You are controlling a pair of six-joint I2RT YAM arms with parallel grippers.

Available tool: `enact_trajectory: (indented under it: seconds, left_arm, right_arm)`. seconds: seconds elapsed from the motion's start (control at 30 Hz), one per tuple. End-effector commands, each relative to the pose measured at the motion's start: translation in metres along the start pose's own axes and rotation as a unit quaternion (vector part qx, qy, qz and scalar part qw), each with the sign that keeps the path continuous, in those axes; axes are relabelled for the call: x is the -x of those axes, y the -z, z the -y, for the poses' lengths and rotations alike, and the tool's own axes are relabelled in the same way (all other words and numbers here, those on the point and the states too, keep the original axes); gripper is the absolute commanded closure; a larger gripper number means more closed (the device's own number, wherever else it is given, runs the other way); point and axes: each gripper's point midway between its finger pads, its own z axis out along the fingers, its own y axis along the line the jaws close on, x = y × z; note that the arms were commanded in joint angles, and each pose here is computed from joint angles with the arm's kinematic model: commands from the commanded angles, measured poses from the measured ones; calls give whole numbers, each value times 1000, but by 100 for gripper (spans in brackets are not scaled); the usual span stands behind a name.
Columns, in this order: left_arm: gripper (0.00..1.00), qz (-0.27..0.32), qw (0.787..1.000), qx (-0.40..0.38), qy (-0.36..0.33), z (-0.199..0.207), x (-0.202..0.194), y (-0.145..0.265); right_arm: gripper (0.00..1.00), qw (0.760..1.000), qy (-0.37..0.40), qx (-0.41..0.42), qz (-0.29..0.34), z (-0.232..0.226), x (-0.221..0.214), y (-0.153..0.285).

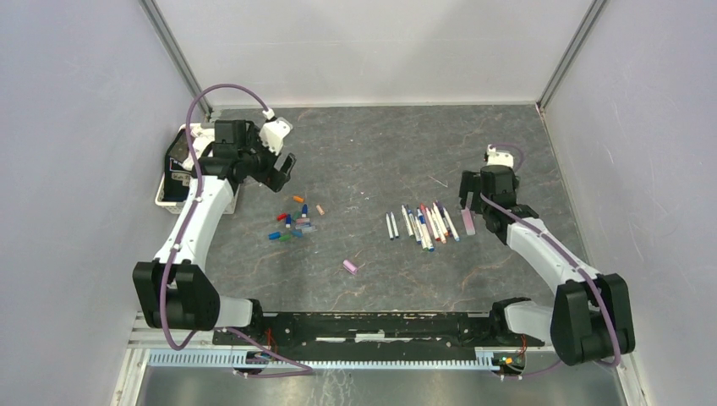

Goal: Open the pen caps

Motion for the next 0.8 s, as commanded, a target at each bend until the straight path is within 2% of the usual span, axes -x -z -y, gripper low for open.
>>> enact_trajectory:
  seconds: [0.0,0.13,0.27,0.47,0.6,0.77]
  left_arm:
    - [0,49,996,46,53,-22,20,10]
    - [0,64,990,68,105,-42,6,5]
    - [0,67,985,59,148,-43,-28,-17]
    - [0,57,978,62,193,-27,-90,-55]
    - [0,94,970,80,211,-25,-98,-65]
    - [0,174,956,107,209,-22,-92,-62]
  right_arm:
    - [4,988,3,-141,60,53,13,6]
    - [2,971,38,-224,79,87,-5,5]
    - [2,960,13,-261,101,105,-16,9]
    - [2,951,-10,-254,177,114,-27,15]
    - [2,951,-14,-220,217,108,-34,13]
    - [2,952,-7,-201,229,103,-37,9]
